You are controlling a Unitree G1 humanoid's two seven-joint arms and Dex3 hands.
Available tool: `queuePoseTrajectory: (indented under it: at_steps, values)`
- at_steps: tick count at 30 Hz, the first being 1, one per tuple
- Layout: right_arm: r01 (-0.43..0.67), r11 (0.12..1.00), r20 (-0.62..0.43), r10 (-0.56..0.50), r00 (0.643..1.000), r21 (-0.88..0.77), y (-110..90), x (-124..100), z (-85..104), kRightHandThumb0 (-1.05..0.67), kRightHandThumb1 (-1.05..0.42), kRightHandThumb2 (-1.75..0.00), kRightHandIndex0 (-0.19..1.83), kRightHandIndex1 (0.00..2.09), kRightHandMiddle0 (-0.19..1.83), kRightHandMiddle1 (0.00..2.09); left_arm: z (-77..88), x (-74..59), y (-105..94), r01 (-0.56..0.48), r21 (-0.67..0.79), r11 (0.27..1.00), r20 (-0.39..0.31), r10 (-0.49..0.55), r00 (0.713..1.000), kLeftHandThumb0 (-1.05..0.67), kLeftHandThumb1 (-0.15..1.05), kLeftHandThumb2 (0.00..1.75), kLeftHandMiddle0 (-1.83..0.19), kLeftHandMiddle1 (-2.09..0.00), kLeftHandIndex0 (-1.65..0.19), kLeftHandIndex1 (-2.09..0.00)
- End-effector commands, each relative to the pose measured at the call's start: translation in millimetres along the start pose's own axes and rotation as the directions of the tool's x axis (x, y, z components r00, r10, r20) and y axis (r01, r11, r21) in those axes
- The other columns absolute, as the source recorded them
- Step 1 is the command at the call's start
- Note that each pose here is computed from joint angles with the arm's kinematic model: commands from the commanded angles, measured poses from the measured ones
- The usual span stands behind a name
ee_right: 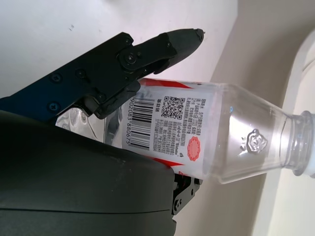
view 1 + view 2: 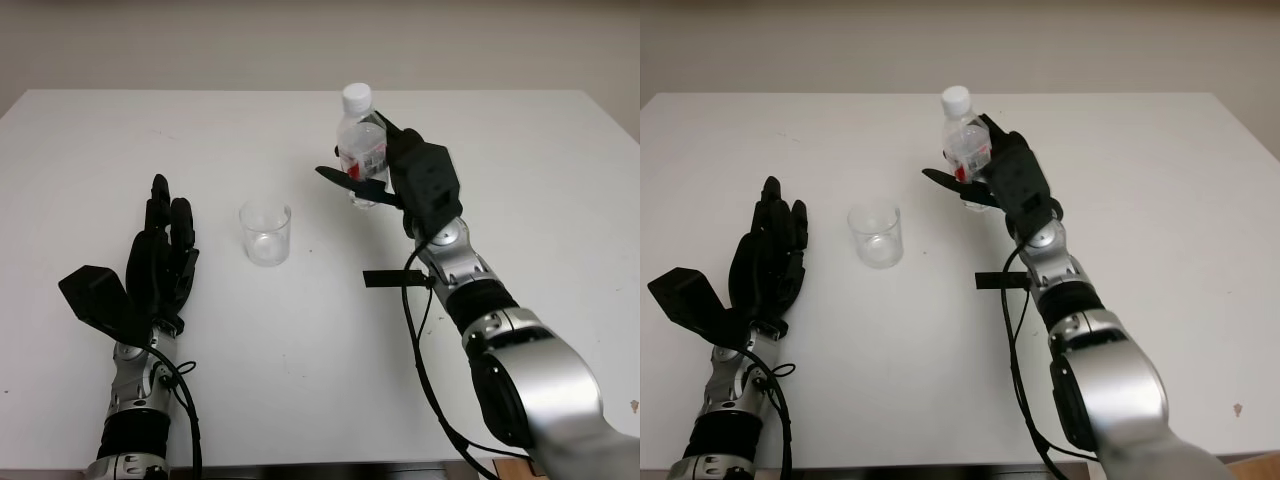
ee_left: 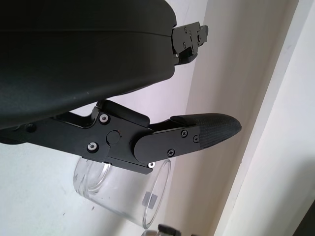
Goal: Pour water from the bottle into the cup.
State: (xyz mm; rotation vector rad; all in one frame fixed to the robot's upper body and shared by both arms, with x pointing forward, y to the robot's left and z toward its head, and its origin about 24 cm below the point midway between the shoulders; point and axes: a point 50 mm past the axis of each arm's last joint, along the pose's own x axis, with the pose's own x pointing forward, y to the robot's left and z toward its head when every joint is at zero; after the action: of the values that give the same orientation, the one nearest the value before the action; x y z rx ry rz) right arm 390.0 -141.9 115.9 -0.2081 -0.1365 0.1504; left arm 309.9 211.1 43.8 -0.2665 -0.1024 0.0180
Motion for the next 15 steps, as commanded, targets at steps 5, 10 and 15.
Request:
queuePoseTrajectory:
  at_steps: [5, 10, 15]
  values:
    - [0.005, 0.999, 0.034, -0.006, 0.999, 0.038, -8.6, -18.6, 4.0, -0.39, -1.05, -0.33, 1.17, 2.09, 0.69, 2.09, -21.2, -14.7, 4.6, -0.030, -0.019, 0.999, -0.089, 0.028, 0.996, -0.69, 1.05, 0.57, 0.15, -0.05, 0.19, -0.05]
    - [0.009, 0.997, 0.020, -0.010, 1.000, 0.076, -8.3, -30.1, 6.2, -0.38, -1.05, -0.33, 1.23, 2.09, 0.75, 2.09, -20.5, -14.2, 4.7, -0.028, -0.015, 0.999, -0.088, 0.027, 0.996, -0.68, 1.05, 0.57, 0.16, -0.05, 0.19, -0.04]
    - [0.001, 0.998, 0.009, -0.002, 1.000, 0.061, -8.1, -37.5, 10.2, -0.38, -1.05, -0.35, 1.30, 2.09, 0.80, 2.09, -19.7, -14.5, 4.6, -0.027, -0.023, 0.999, -0.087, 0.025, 0.996, -0.69, 1.05, 0.56, 0.16, -0.05, 0.19, -0.04]
